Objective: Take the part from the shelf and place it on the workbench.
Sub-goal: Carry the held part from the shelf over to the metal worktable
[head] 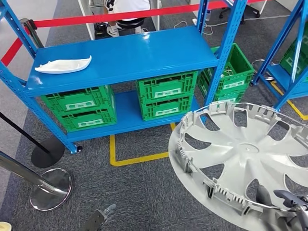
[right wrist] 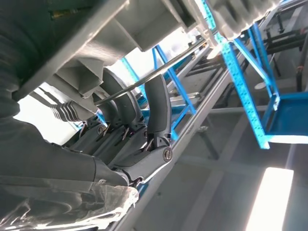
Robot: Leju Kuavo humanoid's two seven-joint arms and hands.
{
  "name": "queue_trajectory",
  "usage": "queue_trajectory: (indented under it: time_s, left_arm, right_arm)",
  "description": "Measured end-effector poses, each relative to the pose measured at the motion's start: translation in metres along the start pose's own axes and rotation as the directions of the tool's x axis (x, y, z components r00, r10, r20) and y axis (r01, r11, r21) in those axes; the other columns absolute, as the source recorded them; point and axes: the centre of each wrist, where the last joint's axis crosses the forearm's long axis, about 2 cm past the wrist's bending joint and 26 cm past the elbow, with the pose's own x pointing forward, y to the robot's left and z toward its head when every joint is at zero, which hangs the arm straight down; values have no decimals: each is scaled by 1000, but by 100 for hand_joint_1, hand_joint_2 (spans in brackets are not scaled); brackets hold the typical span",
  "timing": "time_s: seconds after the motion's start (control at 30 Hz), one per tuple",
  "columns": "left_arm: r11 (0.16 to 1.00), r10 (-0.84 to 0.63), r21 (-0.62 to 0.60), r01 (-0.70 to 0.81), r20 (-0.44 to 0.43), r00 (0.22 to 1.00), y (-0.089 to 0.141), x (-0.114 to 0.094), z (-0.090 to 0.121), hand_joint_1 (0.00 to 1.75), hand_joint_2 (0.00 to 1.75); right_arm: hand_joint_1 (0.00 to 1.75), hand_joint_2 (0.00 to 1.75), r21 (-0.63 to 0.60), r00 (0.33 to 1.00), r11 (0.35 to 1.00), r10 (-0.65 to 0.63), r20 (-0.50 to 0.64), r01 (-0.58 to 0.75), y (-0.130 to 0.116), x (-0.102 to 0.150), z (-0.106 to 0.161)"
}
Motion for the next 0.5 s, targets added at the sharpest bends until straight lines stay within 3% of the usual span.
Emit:
queue_trajectory:
  time_s: [0.5]
  left_arm:
    - [998,59,21,-60,21,998,-26,53,-48,0,175]
  right_arm:
    - [175,175,-33,997,997,-69,24,70,12,1,-2]
